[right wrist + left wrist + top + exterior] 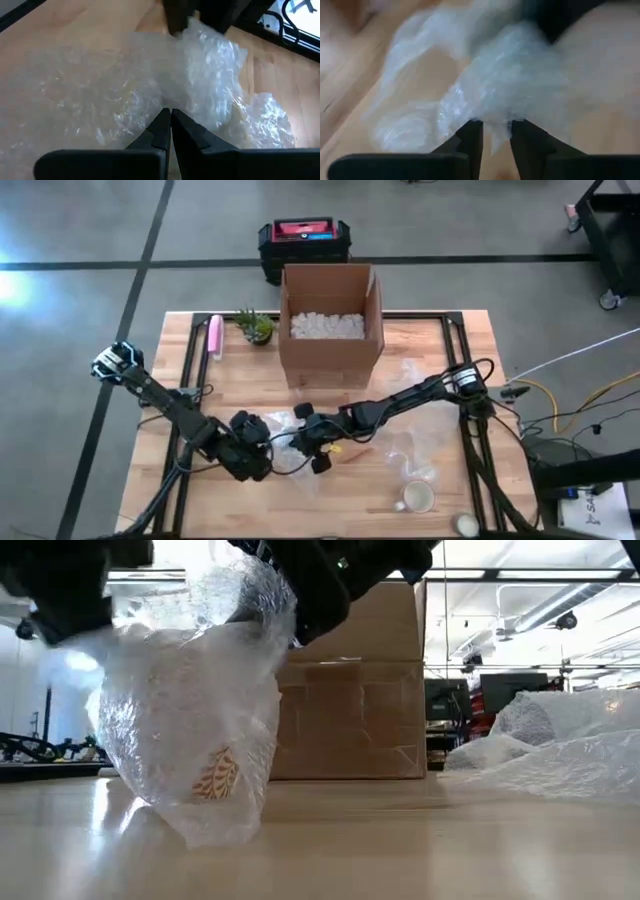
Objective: Wrap mug
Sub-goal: Wrap the orange mug with the bubble wrap
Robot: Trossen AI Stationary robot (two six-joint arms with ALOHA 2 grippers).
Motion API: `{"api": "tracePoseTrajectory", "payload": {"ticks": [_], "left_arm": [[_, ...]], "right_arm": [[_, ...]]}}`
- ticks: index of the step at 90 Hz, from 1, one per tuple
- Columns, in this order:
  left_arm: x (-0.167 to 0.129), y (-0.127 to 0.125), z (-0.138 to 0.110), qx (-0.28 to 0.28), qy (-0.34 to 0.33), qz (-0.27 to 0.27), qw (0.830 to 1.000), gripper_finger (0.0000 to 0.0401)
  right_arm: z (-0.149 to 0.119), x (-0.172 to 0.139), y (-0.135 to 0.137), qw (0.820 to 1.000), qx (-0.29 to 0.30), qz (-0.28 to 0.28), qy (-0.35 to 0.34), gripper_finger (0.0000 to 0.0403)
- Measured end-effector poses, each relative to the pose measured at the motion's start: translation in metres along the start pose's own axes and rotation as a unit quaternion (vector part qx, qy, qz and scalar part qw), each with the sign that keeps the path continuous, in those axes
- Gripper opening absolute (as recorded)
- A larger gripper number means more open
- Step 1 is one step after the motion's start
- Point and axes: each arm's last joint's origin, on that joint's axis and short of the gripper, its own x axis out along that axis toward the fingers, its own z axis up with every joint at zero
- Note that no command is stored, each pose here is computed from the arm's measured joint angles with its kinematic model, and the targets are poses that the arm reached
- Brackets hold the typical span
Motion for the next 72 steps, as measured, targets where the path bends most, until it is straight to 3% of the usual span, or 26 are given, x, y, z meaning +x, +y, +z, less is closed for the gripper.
{"api": "tracePoseTrajectory", "payload": {"ticks": [10, 19, 48, 72], "left_arm": [[0.003, -0.007, 0.007, 0.024, -0.059, -0.008, 0.998, 0.005], [0.009, -0.006, 0.009, 0.031, -0.074, 0.013, 0.997, 0.0039], [0.034, -0.003, 0.0, 0.032, -0.064, 0.055, 0.996, 0.0022], [0.035, -0.003, 0.0, 0.035, -0.056, 0.052, 0.996, 0.0022]], "right_arm": [[-0.001, 0.001, -0.001, 1.0, 0.001, -0.001, 0.002, 0.0002], [-0.002, 0.001, -0.002, 1.0, 0.003, -0.002, 0.003, 0.0002], [0.002, -0.004, -0.003, 1.0, 0.015, -0.003, 0.0, 0.0002], [0.027, -0.044, -0.011, 1.0, 0.017, -0.001, 0.009, 0.0002]]}}
